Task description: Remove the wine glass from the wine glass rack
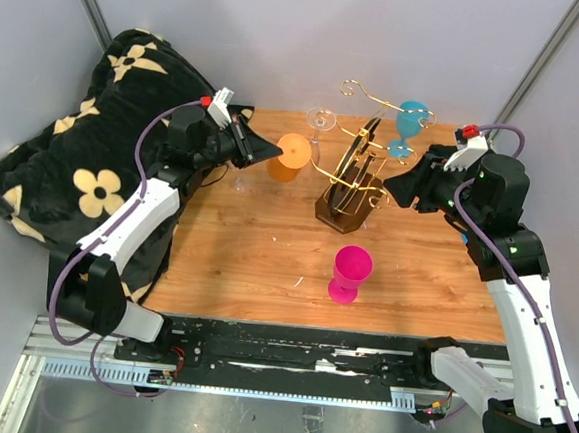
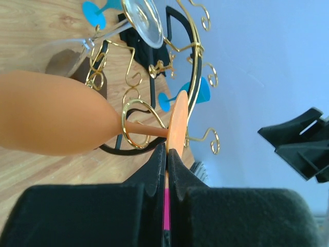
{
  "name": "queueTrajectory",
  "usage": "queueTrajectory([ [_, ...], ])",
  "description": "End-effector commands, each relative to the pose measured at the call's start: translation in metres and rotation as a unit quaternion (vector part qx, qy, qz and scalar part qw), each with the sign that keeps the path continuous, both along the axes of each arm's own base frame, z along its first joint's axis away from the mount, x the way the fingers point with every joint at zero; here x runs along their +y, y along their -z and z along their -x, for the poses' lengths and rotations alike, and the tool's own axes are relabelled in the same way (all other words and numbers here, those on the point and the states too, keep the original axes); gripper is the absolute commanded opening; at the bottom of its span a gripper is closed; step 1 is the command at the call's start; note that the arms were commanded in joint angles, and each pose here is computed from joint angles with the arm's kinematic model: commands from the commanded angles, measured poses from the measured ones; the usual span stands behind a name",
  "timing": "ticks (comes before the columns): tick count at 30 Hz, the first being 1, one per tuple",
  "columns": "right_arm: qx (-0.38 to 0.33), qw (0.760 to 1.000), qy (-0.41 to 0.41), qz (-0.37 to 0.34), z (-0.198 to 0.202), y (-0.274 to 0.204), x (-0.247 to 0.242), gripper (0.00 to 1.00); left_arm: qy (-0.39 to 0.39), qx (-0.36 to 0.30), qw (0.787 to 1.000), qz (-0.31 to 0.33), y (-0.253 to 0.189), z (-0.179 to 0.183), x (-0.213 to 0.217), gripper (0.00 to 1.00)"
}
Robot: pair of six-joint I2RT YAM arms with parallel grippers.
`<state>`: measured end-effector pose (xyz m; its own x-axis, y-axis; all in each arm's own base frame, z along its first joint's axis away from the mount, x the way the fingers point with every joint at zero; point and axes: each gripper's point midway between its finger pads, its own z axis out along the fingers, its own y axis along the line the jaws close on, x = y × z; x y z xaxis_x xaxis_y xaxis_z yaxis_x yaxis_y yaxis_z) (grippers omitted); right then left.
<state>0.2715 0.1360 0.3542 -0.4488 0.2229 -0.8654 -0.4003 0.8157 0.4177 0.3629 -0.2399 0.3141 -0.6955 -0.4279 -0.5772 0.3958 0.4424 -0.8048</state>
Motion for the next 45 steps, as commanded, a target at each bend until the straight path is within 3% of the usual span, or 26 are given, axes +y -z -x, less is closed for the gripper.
queueTrajectory([
  [1, -0.019, 1.000, 0.004, -0.004, -0.003, -0.009, -0.004, 0.55, -0.012, -0.016, 0.996, 0.082, -0.023, -0.019, 0.006, 0.01],
  [12, -0.028, 1.000, 0.010, 0.006, -0.003, -0.015, -0.008, 0.55, 0.018, 0.004, 0.987, 0.160, -0.036, -0.046, -0.005, 0.01],
  [20, -0.018, 1.000, 0.007, 0.005, -0.005, -0.009, -0.007, 0.55, 0.091, 0.002, 0.986, 0.137, -0.033, 0.009, -0.020, 0.00],
  [26, -0.015, 1.000, 0.001, 0.000, -0.007, -0.006, -0.004, 0.55, 0.113, 0.012, 0.993, 0.045, -0.003, 0.052, -0.008, 0.01],
  [31, 0.002, 0.999, -0.034, 0.007, -0.011, -0.003, 0.006, 0.58, 0.044, -0.023, 0.989, -0.139, 0.021, 0.058, 0.030, 0.00],
  [33, 0.002, 0.999, -0.038, 0.004, -0.017, -0.008, 0.008, 0.58, 0.017, -0.038, 0.974, -0.221, 0.030, 0.060, 0.049, 0.01],
  [36, 0.005, 0.999, -0.050, -0.017, -0.035, -0.018, 0.019, 0.59, -0.034, -0.059, 0.935, -0.347, 0.045, 0.058, 0.084, 0.01],
  [39, 0.009, 0.997, -0.069, -0.036, -0.050, -0.030, 0.030, 0.59, -0.075, -0.085, 0.899, -0.424, 0.057, 0.053, 0.104, 0.01],
  [45, -0.002, 0.997, -0.069, -0.039, -0.065, -0.039, 0.033, 0.59, -0.105, -0.130, 0.791, -0.588, 0.100, 0.052, 0.112, 0.00],
])
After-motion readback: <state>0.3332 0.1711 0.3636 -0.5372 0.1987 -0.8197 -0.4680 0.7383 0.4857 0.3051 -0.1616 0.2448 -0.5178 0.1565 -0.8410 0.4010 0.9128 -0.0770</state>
